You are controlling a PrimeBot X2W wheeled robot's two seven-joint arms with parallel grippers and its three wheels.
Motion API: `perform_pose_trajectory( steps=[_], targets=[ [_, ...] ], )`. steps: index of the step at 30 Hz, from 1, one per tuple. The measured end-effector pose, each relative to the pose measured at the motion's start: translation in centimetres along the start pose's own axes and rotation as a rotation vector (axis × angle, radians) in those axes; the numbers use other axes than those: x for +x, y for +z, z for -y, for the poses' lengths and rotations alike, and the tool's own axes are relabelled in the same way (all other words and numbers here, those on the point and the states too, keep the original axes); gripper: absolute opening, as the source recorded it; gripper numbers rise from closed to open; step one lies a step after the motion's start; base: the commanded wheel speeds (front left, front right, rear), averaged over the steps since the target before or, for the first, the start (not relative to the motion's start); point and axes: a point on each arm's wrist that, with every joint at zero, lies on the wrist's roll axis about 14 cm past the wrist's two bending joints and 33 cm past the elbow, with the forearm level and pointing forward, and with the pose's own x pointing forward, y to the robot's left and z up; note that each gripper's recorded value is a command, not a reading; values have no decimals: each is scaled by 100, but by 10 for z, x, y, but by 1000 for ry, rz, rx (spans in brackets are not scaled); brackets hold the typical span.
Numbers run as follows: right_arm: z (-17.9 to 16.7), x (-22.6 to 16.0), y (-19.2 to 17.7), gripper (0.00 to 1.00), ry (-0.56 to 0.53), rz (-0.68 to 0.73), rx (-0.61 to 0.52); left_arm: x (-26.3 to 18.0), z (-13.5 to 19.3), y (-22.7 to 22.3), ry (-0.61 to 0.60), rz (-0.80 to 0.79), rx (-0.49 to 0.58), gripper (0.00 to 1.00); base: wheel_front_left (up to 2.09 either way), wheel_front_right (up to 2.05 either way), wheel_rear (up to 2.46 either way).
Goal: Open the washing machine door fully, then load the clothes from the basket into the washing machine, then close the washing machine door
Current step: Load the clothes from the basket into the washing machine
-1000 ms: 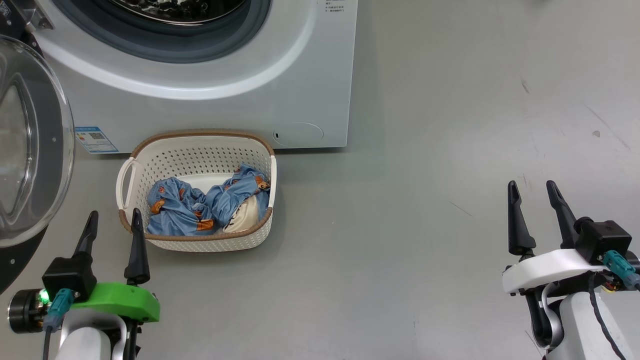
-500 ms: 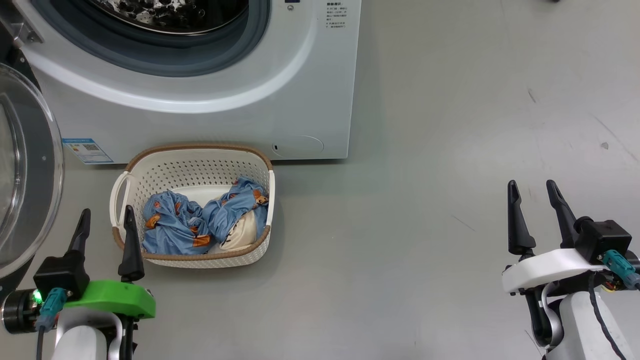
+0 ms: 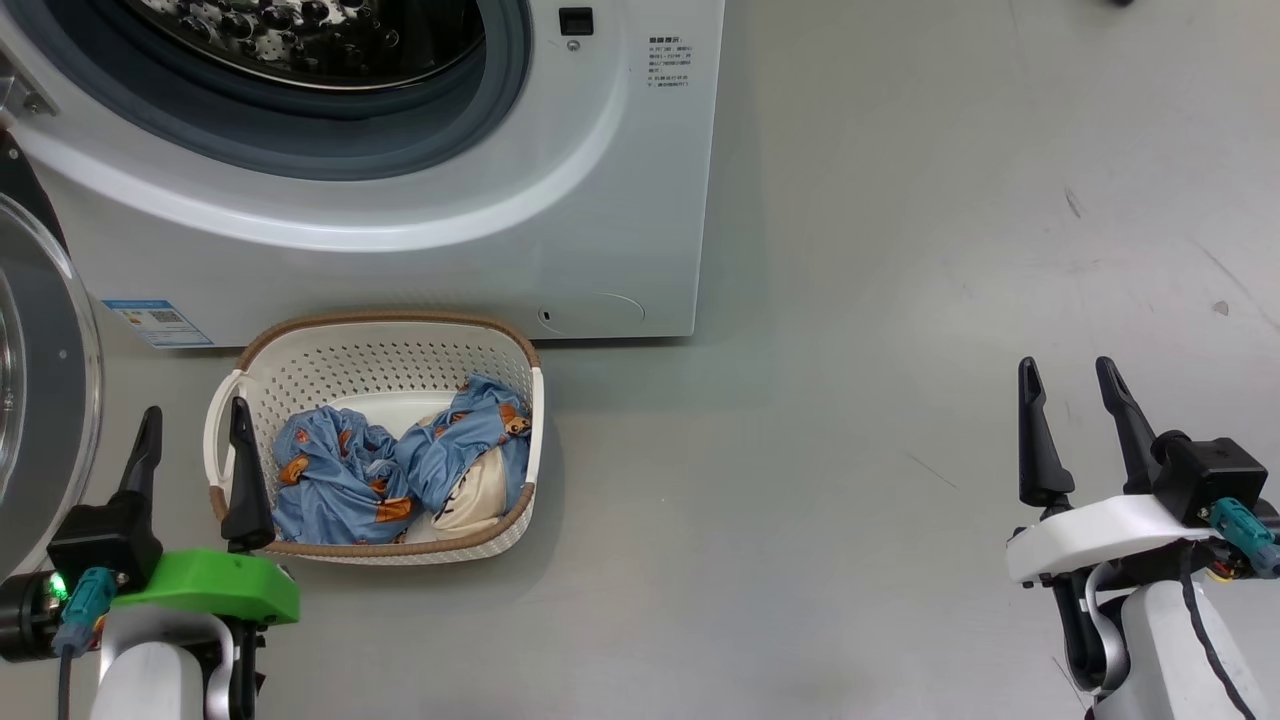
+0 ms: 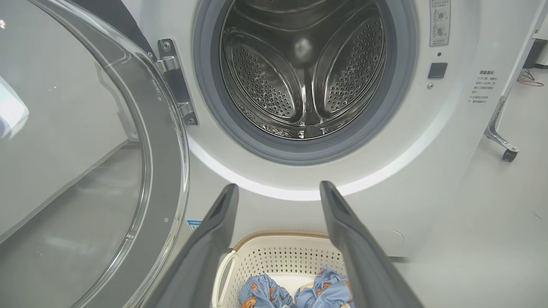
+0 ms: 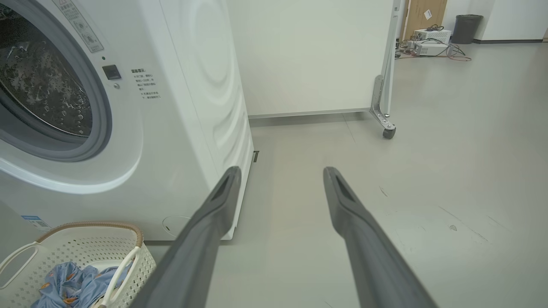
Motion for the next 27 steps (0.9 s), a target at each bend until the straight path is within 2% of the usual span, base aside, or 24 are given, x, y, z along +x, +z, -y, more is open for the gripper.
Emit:
perform_pose_trajectory(
  steps=[27],
  targets=[
    [0, 2, -4, 100, 1, -11, 2, -2, 6, -6, -13, -19, -8, 100, 6, -6, 0]
  ],
)
